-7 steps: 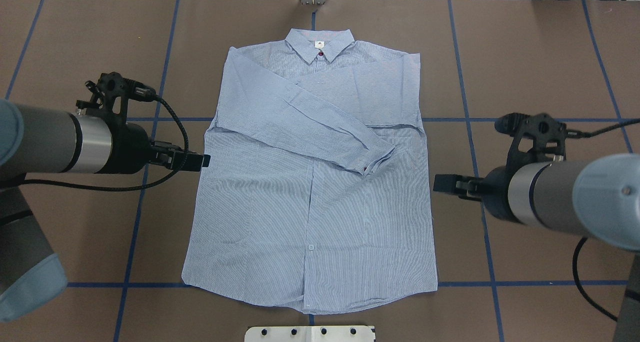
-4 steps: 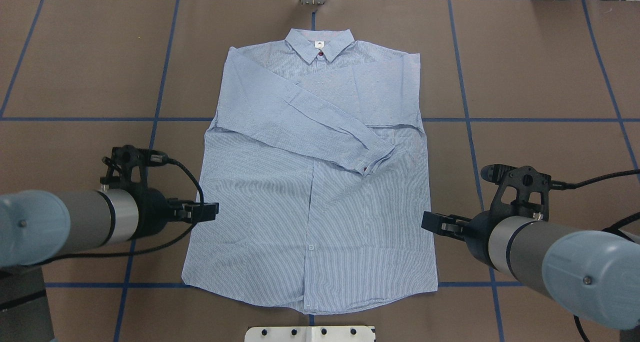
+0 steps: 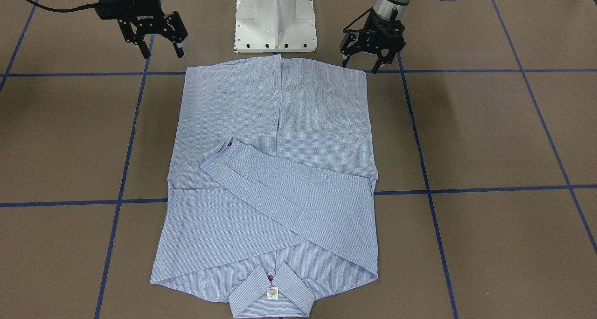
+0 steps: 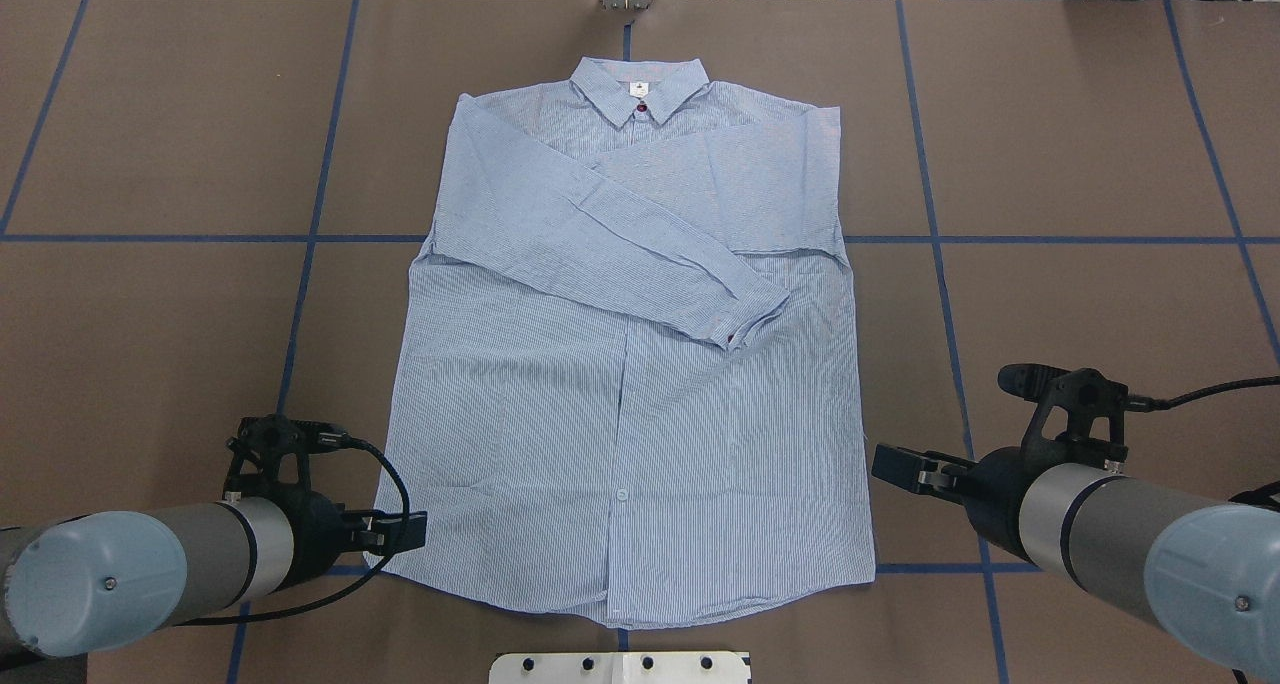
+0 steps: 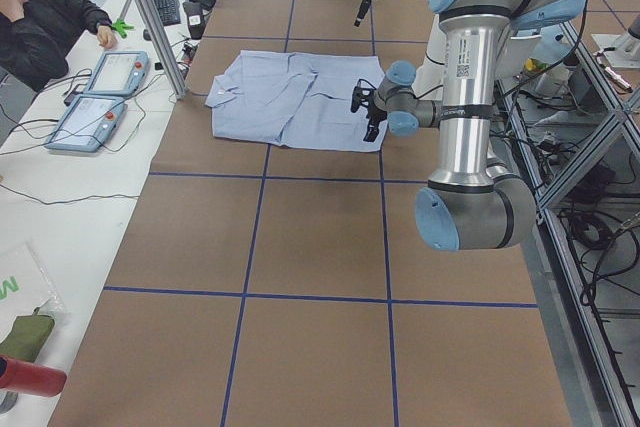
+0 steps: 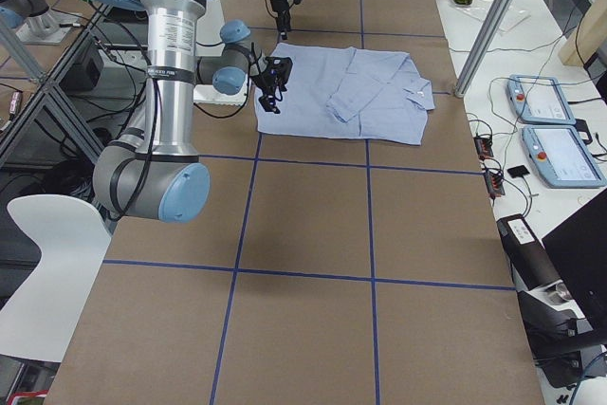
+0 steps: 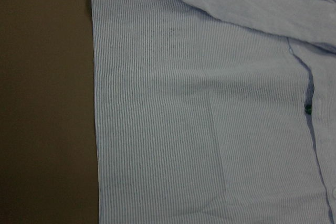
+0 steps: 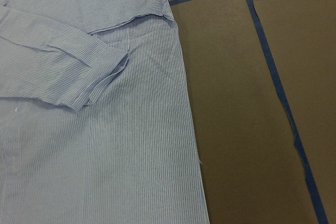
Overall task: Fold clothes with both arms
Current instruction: 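Move both grippers down to the hem corners nearest the robot, then lower both grippers and pinch the hem corners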
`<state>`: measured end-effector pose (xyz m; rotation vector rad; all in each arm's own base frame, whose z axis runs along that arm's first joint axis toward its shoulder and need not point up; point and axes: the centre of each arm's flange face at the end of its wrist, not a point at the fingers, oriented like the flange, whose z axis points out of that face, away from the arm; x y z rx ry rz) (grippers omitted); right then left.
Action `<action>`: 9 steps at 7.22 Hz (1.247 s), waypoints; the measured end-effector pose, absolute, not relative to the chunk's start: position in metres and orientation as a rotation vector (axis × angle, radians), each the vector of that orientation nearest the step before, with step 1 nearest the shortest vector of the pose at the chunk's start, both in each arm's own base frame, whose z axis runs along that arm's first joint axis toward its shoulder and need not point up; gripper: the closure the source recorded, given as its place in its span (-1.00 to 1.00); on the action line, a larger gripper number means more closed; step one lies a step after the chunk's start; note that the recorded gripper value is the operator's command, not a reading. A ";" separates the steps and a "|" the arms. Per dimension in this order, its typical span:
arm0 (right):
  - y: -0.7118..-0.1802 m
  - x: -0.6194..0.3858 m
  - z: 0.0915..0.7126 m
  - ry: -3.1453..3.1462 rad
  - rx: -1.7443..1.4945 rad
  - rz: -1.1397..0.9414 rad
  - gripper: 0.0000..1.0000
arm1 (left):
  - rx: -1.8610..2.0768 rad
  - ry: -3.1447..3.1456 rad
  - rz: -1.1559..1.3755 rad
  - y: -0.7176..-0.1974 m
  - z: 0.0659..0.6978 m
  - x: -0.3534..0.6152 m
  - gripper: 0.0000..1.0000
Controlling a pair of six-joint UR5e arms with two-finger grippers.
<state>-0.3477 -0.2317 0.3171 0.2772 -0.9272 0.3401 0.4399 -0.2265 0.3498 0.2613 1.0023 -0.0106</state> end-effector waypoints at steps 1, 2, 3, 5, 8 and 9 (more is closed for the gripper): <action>-0.232 -0.348 0.323 -0.929 0.282 0.341 -1.00 | 0.253 0.990 -0.007 -0.223 0.356 0.443 -0.73; -0.232 -0.348 0.325 -0.930 0.284 0.341 -1.00 | 0.248 0.986 -0.004 -0.222 0.359 0.445 -0.55; -0.231 -0.349 0.326 -0.930 0.285 0.341 -1.00 | 0.240 0.985 -0.012 -0.221 0.360 0.447 -0.43; -0.231 -0.349 0.326 -0.930 0.285 0.341 -1.00 | 0.203 0.976 -0.062 -0.222 0.368 0.453 -0.40; -0.231 -0.349 0.326 -0.930 0.285 0.341 -1.00 | 0.185 0.956 -0.080 -0.222 0.380 0.459 -0.38; -0.231 -0.349 0.326 -0.930 0.285 0.340 -1.00 | 0.184 0.953 -0.080 -0.222 0.381 0.460 -0.33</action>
